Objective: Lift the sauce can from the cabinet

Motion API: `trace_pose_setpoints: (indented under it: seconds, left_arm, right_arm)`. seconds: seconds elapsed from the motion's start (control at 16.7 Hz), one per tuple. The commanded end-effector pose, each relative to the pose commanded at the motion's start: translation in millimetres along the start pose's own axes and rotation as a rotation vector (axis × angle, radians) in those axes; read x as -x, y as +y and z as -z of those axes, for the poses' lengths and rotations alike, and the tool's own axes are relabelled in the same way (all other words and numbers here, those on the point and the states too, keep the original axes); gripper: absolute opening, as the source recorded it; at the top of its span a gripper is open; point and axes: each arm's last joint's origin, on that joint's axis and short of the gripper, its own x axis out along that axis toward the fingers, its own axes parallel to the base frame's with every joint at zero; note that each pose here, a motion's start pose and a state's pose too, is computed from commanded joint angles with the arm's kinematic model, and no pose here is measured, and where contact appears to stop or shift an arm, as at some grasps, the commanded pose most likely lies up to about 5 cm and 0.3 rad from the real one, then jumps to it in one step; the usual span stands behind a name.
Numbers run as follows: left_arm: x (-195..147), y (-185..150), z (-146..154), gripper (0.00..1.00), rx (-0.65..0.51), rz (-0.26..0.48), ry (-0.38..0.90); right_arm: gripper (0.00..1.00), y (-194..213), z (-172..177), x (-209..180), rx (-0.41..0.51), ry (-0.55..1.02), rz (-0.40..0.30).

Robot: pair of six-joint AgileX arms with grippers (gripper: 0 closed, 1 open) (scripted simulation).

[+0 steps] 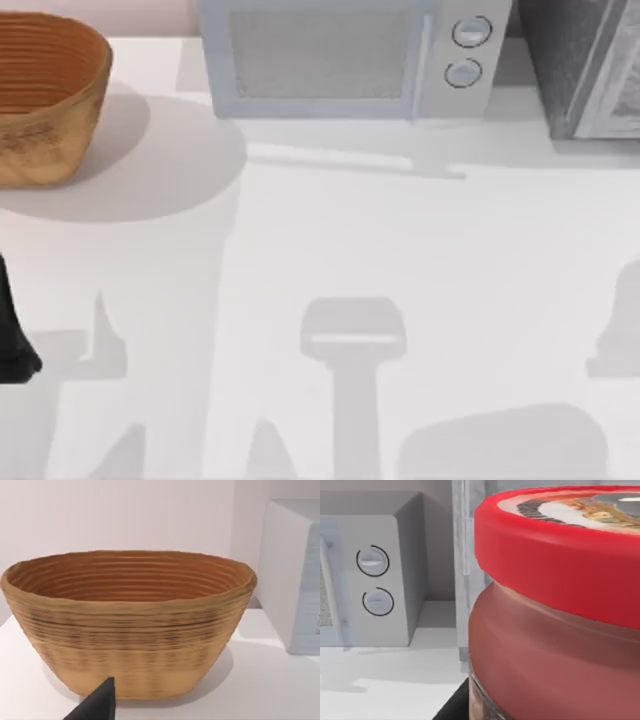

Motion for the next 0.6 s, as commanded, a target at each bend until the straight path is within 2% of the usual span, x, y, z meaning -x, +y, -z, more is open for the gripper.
trace_pose_setpoints:
  seconds: [0.6]
  left_arm:
    - [0.0, 0.0, 0.0, 1.0, 0.0, 0.0, 0.0]
  right_arm:
    - [0.0, -0.7, 7.0, -1.7, -0.002, -0.016, -0.013]
